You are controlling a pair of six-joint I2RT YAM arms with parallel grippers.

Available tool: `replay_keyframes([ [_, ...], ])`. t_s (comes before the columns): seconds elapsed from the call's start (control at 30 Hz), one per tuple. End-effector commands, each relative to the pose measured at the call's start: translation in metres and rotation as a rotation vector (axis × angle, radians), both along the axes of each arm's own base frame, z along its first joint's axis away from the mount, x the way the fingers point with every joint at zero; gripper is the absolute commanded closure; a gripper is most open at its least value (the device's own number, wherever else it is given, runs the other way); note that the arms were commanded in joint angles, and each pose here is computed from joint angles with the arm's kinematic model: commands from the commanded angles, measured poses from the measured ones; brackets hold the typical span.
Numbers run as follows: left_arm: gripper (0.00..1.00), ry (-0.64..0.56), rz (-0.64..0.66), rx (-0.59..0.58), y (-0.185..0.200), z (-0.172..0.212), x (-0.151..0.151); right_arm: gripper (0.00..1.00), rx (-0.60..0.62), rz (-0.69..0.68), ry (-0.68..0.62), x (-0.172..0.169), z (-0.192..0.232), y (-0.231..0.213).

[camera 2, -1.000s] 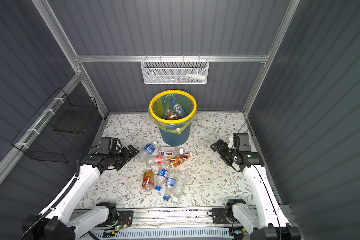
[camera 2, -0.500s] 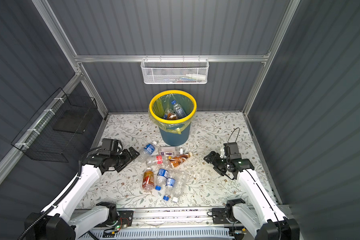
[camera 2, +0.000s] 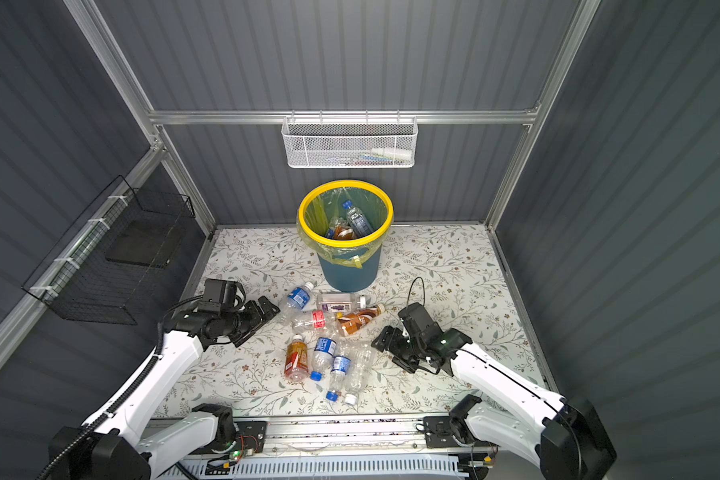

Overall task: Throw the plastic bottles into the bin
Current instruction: 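Lower the right gripper onto a crushed clear water bottle and grasp it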

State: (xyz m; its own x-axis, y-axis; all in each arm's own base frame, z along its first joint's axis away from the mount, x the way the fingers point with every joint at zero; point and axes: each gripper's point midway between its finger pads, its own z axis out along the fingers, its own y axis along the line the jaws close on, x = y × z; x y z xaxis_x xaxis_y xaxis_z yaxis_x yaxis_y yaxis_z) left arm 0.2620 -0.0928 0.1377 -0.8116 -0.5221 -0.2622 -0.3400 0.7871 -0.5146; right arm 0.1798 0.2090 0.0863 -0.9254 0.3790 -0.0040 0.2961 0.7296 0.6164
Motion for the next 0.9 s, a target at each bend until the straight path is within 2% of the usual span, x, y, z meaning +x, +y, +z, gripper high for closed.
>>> replay_keyframes([
  [0.0,0.0,0.01,-0.009,-0.012,0.0,-0.002,-0.006,0.18,0.021,-0.036,0.006,0.004,-0.006,0.013],
  [0.43,0.0,0.011,-0.015,-0.008,0.0,-0.003,-0.008,0.2,0.023,0.033,0.076,-0.005,-0.038,0.047],
  [0.7,0.0,0.012,-0.012,-0.01,0.0,-0.005,-0.008,0.4,-0.02,-0.033,0.069,-0.004,-0.061,0.027],
  [0.87,0.0,0.016,-0.01,-0.009,0.0,-0.006,-0.009,0.45,-0.054,-0.121,0.063,0.001,-0.068,-0.013],
])
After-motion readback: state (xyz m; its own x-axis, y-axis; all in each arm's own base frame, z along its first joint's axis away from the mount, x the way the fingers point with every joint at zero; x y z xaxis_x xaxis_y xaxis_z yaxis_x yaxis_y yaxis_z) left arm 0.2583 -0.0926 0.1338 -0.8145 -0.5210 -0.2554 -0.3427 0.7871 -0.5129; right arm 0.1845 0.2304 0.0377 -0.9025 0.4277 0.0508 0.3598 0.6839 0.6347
